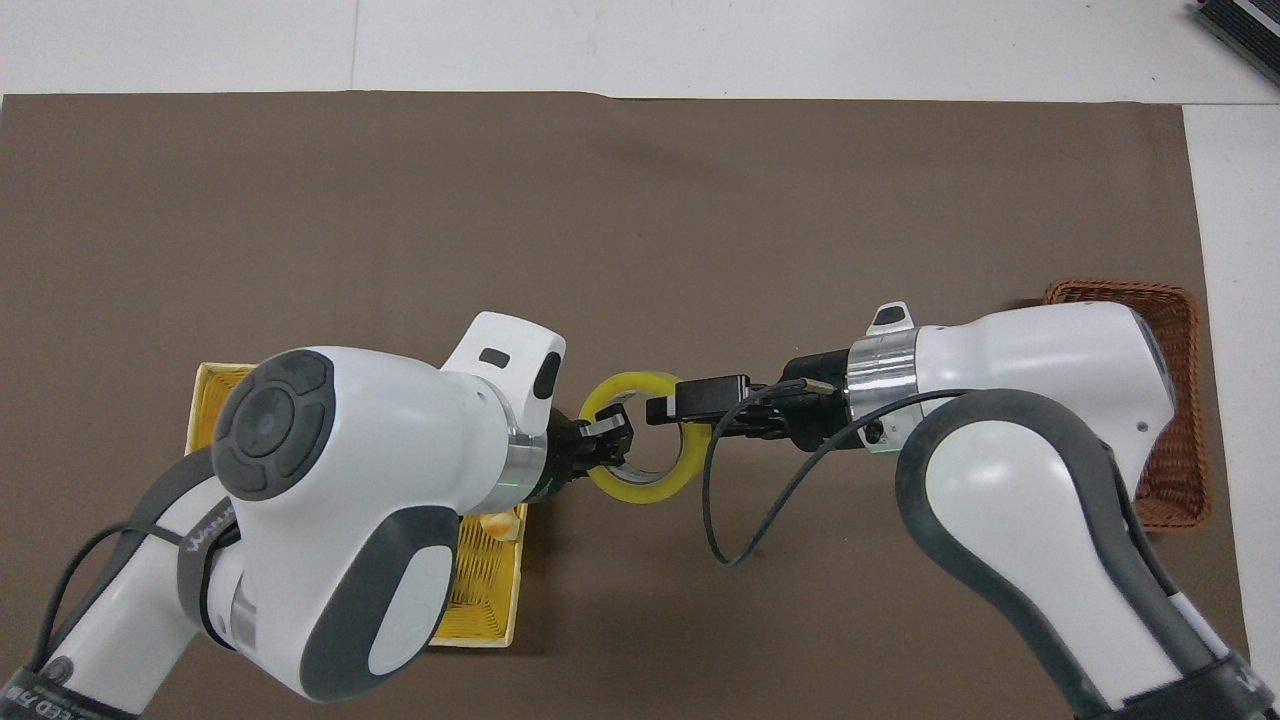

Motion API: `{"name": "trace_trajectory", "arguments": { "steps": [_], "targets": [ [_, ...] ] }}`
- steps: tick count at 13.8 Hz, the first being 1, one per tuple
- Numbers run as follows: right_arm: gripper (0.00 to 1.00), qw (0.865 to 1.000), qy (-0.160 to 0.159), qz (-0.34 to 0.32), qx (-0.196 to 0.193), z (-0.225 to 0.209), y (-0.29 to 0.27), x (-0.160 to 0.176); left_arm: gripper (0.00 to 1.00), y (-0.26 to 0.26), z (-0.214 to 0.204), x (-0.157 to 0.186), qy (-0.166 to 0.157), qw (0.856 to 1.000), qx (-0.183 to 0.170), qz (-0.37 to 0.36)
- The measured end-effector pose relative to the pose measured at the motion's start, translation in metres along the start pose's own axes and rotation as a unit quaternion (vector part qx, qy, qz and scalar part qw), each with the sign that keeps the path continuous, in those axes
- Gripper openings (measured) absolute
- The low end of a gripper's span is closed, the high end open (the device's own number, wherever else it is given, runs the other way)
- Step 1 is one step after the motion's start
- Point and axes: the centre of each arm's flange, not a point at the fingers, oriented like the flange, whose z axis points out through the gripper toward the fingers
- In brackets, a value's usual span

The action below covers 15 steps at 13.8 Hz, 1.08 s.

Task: Move tape to another basket
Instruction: 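Grasp the tape with the right gripper while the left gripper releases it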

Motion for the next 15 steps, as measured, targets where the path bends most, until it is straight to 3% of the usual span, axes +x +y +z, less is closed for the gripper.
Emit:
{"name": "trace_trajectory", "arguments": {
  "steps": [3,6,7,11,12,15],
  "targets": [
    [0.96,1.000,0.005,0.000,0.001,-0.006,0.006,0.004,0.23,-0.001,-0.003,0.005,0.000,1.000,-0.013,-0.011],
    [0.63,1.000,0.009,-0.001,0.009,-0.011,0.002,0.002,0.23,-0.001,0.000,0.008,-0.010,0.999,-0.024,-0.024],
    [0.57,1.000,0.009,0.000,0.009,-0.011,0.003,0.002,0.23,-0.001,-0.001,0.009,-0.009,0.999,-0.026,-0.025],
    [0.57,1.000,0.009,0.000,0.009,-0.011,0.003,0.002,0.22,-0.001,-0.001,0.010,-0.009,0.999,-0.027,-0.026],
    [0.56,1.000,0.009,0.002,0.009,-0.011,0.004,0.003,0.28,0.000,-0.003,0.010,-0.006,0.999,-0.031,-0.027],
    [0.46,1.000,0.011,0.011,0.007,-0.011,0.013,0.007,0.61,-0.004,-0.018,0.022,-0.006,0.997,-0.058,-0.053]
  ]
}}
